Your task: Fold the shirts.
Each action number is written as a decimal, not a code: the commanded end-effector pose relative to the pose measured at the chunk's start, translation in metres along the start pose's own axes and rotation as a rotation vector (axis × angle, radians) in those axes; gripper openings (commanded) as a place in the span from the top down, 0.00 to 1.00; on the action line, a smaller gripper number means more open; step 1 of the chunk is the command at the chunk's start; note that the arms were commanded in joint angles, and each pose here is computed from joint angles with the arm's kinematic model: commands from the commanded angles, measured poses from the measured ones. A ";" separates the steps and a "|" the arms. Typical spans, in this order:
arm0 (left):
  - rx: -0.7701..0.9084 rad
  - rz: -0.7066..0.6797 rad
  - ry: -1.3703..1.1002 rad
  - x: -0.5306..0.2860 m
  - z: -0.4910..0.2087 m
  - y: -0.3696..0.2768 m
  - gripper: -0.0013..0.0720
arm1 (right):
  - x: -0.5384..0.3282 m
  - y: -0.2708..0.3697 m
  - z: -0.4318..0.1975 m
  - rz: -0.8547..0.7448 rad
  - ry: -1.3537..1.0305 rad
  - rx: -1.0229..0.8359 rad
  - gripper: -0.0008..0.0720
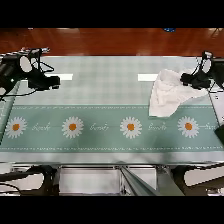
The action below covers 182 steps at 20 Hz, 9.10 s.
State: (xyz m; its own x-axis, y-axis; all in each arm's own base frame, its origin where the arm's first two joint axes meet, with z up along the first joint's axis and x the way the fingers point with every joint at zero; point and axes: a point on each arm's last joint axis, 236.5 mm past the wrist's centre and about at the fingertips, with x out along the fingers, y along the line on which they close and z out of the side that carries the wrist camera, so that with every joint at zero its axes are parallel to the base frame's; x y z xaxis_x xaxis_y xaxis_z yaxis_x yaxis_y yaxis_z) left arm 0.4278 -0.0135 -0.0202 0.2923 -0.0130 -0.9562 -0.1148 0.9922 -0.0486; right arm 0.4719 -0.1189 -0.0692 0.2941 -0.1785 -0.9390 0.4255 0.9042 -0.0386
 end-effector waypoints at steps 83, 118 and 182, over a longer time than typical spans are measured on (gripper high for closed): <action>0.420 -0.842 0.159 -0.023 -0.170 -0.207 0.96 | -0.081 0.253 -0.252 0.787 0.471 -0.087 0.54; 0.233 -0.767 -0.661 -0.333 -0.056 -0.127 0.96 | -0.335 0.122 -0.235 0.804 -0.043 -0.476 0.96; -0.571 -0.647 0.163 0.029 -0.187 -0.071 0.96 | -0.068 -0.019 -0.171 0.751 0.235 0.618 0.43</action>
State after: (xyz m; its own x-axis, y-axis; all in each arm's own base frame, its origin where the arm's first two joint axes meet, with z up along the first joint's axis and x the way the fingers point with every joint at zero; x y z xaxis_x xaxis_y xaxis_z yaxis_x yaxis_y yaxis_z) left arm 0.2674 -0.1060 -0.0991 0.3351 -0.6054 -0.7219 -0.4482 0.5716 -0.6873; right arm 0.2744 -0.0676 -0.0606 0.4543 0.4127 -0.7895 0.6179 0.4924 0.6129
